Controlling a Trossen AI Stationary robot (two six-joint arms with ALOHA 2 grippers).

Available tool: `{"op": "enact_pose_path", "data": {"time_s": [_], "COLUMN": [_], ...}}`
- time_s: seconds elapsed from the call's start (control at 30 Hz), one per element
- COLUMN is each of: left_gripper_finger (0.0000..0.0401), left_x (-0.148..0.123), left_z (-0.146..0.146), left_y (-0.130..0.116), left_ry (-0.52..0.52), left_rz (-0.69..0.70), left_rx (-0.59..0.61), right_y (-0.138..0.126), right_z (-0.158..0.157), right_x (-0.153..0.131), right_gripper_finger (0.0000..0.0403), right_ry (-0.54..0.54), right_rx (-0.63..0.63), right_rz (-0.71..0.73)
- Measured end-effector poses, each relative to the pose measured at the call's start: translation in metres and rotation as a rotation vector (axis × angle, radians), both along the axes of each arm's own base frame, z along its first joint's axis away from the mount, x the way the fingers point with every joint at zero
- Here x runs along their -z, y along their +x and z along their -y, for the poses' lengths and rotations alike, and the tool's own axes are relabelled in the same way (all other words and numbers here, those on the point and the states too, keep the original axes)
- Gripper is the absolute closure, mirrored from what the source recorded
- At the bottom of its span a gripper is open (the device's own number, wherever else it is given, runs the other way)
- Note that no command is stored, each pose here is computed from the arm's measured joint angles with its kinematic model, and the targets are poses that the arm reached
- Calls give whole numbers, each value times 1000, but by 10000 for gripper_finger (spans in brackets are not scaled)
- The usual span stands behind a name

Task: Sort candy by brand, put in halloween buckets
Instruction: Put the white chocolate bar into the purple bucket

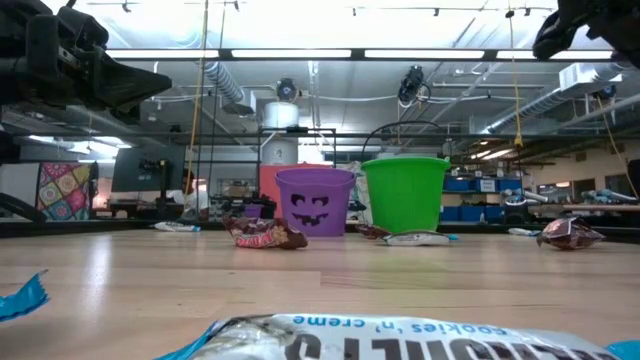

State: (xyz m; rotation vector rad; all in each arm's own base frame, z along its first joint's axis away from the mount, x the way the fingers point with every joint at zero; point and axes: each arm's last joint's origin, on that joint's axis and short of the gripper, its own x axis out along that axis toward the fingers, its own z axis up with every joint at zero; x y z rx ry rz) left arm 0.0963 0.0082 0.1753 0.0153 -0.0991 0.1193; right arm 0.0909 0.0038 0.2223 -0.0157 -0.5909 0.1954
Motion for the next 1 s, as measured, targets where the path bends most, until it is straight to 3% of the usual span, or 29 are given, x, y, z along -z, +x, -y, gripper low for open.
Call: {"op": "enact_pose_path", "data": {"time_s": [0.23,0.53,0.73,1.0], "left_gripper_finger": [375,375,375,375], "left_x": [0,0,0,0], "left_z": [0,0,0,0], "left_y": [0,0,0,0], "left_ry": [0,0,0,0], "left_rz": [0,0,1,5], "left_rx": [0,0,0,0], "right_y": [30,115,165,229], "right_z": [-7,-13,-2,18], "right_x": [-28,-80,-107,-105], "right_gripper_finger": [318,318,318,318], "right_ry": [-21,-154,-158,-140], "right_rx": [-43,7,71,116], "right_rz": [-101,-272,-341,-538]}}
